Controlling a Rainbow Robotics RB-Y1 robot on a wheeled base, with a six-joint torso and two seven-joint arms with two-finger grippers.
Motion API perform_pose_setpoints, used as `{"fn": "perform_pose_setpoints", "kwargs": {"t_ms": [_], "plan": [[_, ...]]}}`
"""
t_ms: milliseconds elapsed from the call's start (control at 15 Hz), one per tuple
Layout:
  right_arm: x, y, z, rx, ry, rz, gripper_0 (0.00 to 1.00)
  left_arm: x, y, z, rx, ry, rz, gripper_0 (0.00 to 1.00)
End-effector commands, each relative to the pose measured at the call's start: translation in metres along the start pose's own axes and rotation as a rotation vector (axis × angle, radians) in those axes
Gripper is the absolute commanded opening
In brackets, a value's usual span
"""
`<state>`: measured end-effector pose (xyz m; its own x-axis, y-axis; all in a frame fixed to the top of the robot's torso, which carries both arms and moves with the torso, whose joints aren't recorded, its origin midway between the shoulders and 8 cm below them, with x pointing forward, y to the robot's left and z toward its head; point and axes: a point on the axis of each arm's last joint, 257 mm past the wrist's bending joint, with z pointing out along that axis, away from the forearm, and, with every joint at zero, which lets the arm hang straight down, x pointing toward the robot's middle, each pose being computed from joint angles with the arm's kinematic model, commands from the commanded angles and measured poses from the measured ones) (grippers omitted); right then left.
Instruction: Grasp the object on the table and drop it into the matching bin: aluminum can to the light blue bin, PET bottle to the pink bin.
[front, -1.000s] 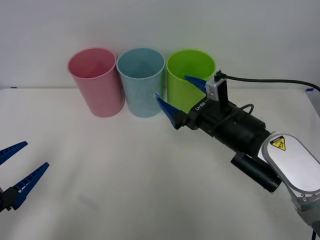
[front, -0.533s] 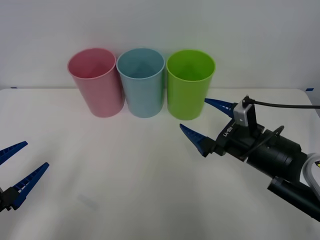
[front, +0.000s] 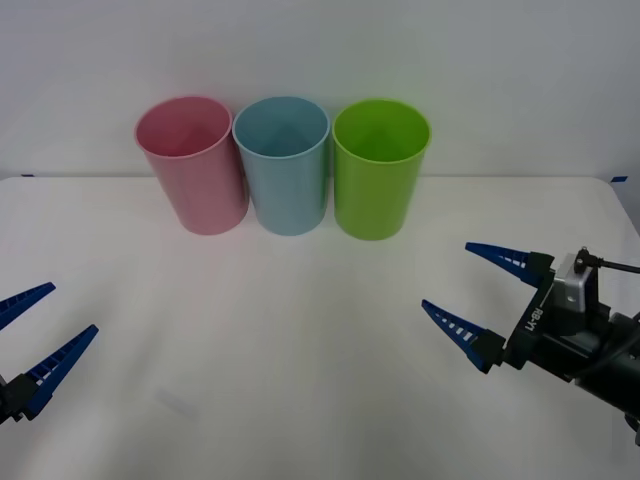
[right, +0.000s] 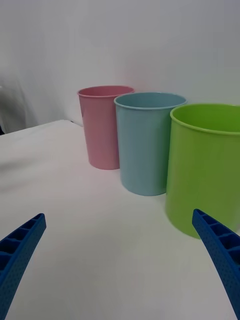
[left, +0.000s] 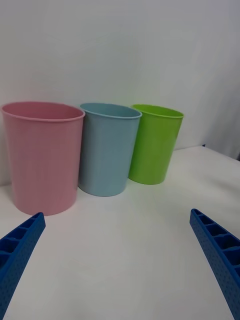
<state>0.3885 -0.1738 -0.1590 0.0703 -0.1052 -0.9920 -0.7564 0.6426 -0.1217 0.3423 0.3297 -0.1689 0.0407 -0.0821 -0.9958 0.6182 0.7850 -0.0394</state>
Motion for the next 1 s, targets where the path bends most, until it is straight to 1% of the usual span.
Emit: {"fn": "perform_pose_setpoints", "kwargs": {"t_ms": [67, 200, 400, 467, 533, 733, 867, 1000], "plan": [[0.003, -0.004, -0.032, 0.018, -0.002, 0.026, 1.0, 0.0, 0.0, 0.0, 0.0, 0.0, 0.0, 1.0], [0.004, -0.008, -0.053, 0.039, -0.003, 0.03, 1.0, 0.0, 0.0, 0.0, 0.0, 0.0, 0.0, 1.0], [0.004, -0.017, -0.084, 0.106, -0.018, 0.05, 1.0, 0.0, 0.0, 0.0, 0.0, 0.0, 0.0, 1.0], [0.003, -0.023, -0.094, 0.136, -0.025, 0.056, 1.0, 0.0, 0.0, 0.0, 0.0, 0.0, 0.0, 1.0], [0.003, -0.025, -0.1, 0.151, -0.027, 0.061, 1.0, 0.0, 0.0, 0.0, 0.0, 0.0, 0.0, 1.0], [0.003, -0.028, -0.116, 0.183, -0.032, 0.075, 1.0, 0.0, 0.0, 0.0, 0.0, 0.0, 0.0, 1.0], [0.005, -0.03, -0.127, 0.205, -0.039, 0.094, 1.0, 0.0, 0.0, 0.0, 0.0, 0.0, 0.0, 1.0], [0.011, -0.03, -0.13, 0.207, -0.039, 0.104, 1.0, 0.0, 0.0, 0.0, 0.0, 0.0, 0.0, 1.0]]}}
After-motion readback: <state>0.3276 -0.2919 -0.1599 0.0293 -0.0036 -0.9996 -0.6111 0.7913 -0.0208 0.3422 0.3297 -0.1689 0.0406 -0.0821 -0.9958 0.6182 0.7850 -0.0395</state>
